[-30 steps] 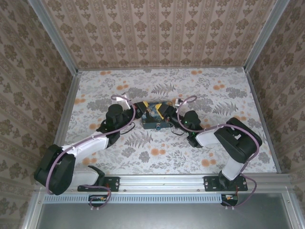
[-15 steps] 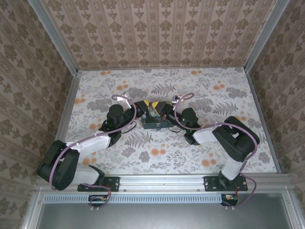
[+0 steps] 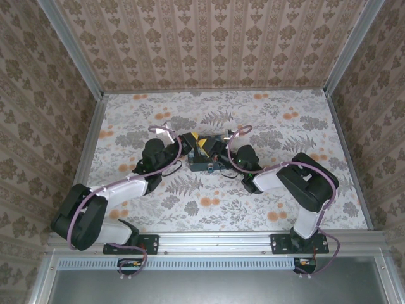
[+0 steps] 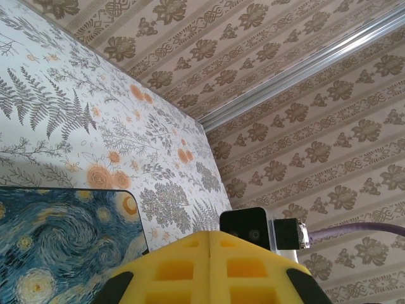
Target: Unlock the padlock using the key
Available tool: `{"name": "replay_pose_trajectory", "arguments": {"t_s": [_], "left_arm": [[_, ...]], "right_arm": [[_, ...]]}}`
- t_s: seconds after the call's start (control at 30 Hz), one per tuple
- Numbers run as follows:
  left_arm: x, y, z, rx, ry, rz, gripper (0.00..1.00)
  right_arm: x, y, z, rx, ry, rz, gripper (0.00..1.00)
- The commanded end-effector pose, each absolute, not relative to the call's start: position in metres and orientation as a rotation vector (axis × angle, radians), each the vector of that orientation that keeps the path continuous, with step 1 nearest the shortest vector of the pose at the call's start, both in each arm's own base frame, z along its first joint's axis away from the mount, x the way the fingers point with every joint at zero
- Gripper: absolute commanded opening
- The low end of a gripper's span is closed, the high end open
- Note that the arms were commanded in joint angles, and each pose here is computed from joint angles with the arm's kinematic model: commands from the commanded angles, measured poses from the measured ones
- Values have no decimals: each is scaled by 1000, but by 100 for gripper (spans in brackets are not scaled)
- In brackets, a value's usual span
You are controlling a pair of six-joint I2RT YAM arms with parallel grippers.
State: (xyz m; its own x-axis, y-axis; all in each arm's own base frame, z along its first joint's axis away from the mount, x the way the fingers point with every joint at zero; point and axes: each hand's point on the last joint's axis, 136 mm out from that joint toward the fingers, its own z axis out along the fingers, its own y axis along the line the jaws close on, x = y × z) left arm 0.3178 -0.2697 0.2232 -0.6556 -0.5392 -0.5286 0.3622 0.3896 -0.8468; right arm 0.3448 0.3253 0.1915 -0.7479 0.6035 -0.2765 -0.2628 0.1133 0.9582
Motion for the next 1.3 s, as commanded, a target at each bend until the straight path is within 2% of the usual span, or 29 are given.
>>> {"name": "replay_pose_trajectory", "arguments": {"t_s": [0.0, 0.3, 0.5, 0.6, 0.73, 0.83, 1.27], "left_arm": [[315, -273, 229, -146, 1796, -1413, 0], [315, -273, 228, -154, 1797, -1405, 0], [315, -272, 226, -161, 1798, -1402, 0], [315, -271, 225, -169, 1802, -1401, 0], [316, -271, 224, -180, 1804, -1405, 0], [316, -272, 224, -189, 1803, -1420, 0], [318, -274, 219, -237, 1812, -1443, 0]], "right_arm": [[345, 332, 208, 284, 1691, 1740, 33], [343, 331, 212, 283, 1685, 1747, 28], [341, 331, 213, 283, 1683, 1754, 22], [341, 332, 214, 281, 1680, 1756, 23], [339, 333, 216, 273, 1678, 1763, 33], [339, 333, 217, 265, 1678, 1765, 37], [335, 332, 220, 258, 1673, 1769, 28]]}}
